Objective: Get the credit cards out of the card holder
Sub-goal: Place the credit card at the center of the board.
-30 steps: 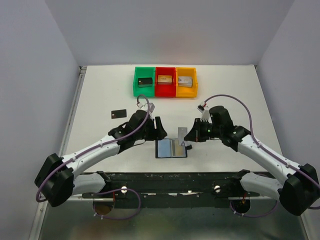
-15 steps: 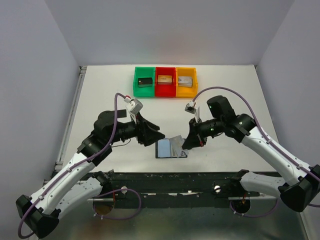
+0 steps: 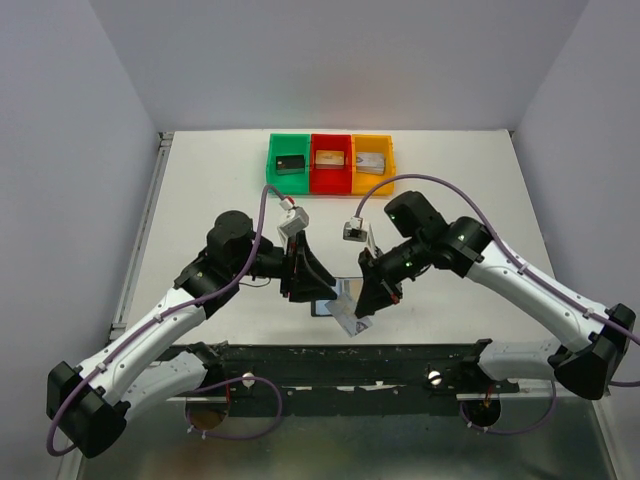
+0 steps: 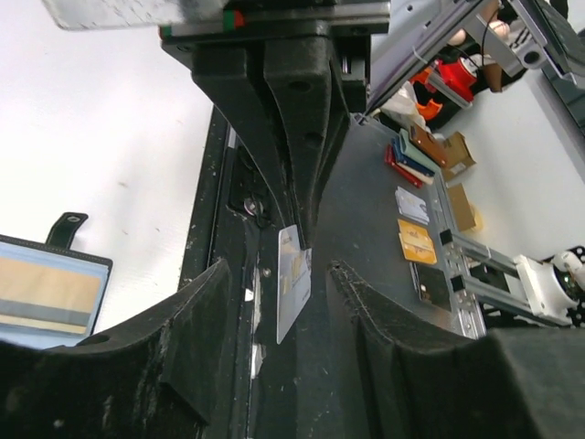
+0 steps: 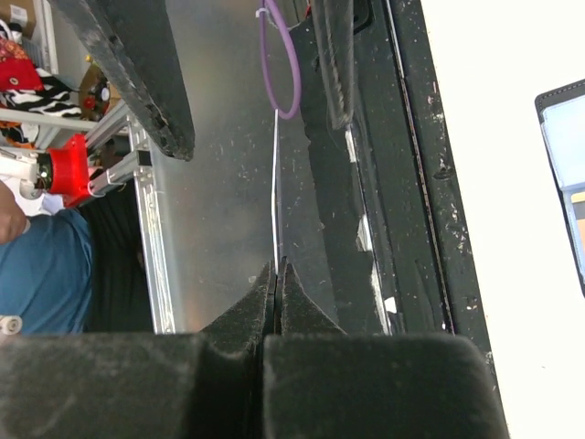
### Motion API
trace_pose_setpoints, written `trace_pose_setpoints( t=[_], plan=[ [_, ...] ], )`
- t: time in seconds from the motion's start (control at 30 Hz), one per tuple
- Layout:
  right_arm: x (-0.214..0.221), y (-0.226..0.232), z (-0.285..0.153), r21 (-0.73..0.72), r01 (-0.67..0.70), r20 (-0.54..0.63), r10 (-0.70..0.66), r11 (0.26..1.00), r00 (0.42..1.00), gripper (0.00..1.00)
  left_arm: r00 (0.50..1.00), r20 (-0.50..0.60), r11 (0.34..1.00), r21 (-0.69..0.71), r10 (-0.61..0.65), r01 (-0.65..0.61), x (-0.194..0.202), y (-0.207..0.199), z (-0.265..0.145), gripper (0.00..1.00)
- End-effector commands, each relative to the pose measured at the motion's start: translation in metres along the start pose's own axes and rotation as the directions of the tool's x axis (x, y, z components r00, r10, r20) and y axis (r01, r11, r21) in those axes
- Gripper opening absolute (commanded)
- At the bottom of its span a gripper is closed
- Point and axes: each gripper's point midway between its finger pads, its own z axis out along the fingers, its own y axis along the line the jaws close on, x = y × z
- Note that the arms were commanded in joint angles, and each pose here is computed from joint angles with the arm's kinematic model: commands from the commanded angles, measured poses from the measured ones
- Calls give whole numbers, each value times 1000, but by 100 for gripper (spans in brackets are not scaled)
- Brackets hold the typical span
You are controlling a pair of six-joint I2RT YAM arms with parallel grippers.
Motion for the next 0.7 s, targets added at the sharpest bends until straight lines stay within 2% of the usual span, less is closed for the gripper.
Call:
trace_pose_setpoints(
  t=[0.0,0.1,0.33,0.67],
  plan=[
    [-1,9,-3,-10,14,-30,-14,1000,999,0,998,-42,996,81,51,-47,6,-15,-2,55],
    [-4,11,-3,-11,16,-35,-16,1000,999,0,997,-62,994,100,51,-45,11,-17,0,50],
    [-8,10,-4,-5,56,-49,-56,998,997,0,994,-105,992,125,43,-30,23,-20,1,31],
    [-10,11,-4,2,64,-60,-64,998,996,0,992,-112,992,123,53,-39,26,-18,0,7]
  ],
)
